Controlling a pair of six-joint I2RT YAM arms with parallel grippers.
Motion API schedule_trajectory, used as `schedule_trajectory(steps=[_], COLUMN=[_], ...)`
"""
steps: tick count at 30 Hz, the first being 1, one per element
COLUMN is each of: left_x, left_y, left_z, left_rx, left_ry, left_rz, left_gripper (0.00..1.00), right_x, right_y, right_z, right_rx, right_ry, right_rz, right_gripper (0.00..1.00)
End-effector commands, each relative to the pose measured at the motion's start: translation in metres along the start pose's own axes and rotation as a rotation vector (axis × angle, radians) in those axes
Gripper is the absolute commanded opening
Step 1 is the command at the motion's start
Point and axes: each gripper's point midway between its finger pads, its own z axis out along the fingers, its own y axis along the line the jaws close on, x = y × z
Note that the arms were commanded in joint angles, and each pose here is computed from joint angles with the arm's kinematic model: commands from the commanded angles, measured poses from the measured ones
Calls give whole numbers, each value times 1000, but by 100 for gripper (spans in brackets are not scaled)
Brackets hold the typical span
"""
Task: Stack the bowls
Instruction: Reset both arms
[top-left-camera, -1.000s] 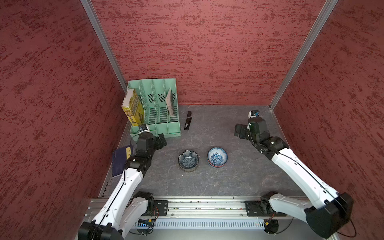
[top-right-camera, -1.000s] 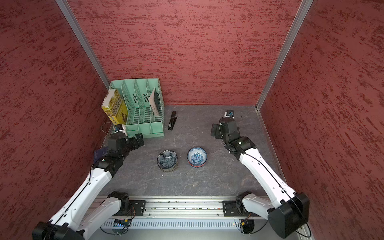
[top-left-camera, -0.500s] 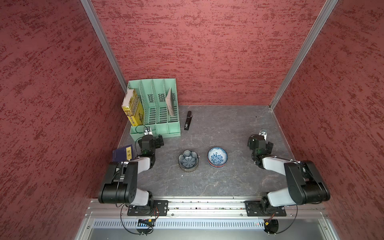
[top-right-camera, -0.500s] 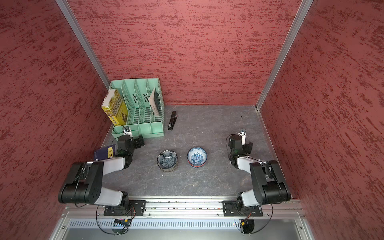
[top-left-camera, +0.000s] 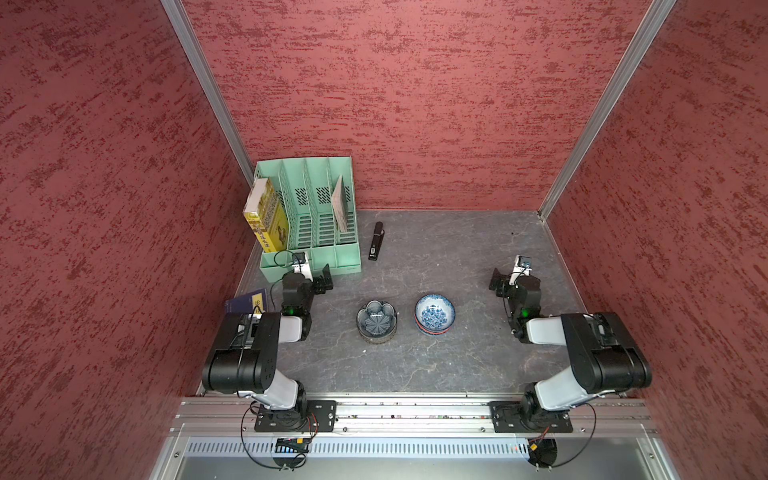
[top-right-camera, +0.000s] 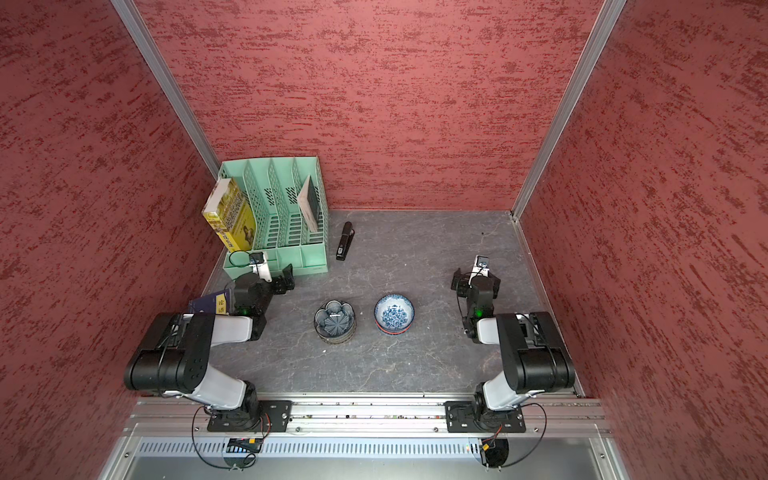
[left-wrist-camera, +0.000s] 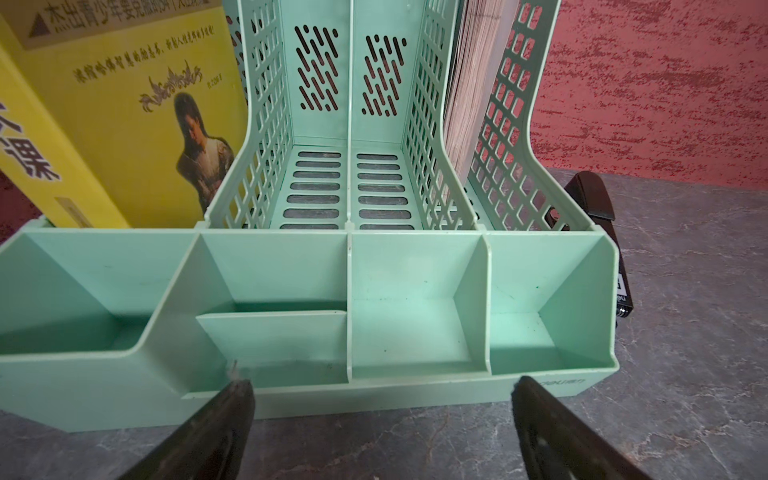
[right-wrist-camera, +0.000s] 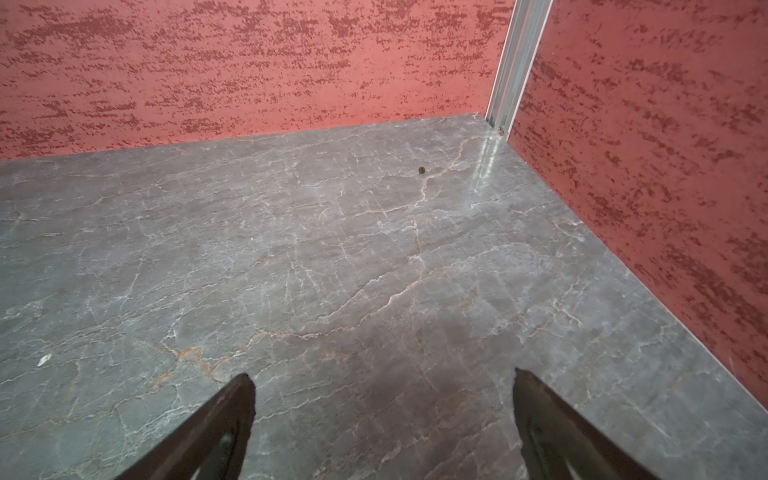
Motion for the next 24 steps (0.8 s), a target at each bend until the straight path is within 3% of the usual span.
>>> schedule_trajectory(steps=[1,24], left_x=[-6,-6], left_y=[-2,-1], left_z=[-1,-1], left_rx=[15,13], left_ry=[-30,-31], left_rz=[15,16], left_gripper=[100,100], right_x=[-18,-18], right_y=[8,11], right_z=[-3,-3], right_rx=[-45,-52], right_ry=[-72,-68], right_rz=[-1,-13], right_gripper=[98,99])
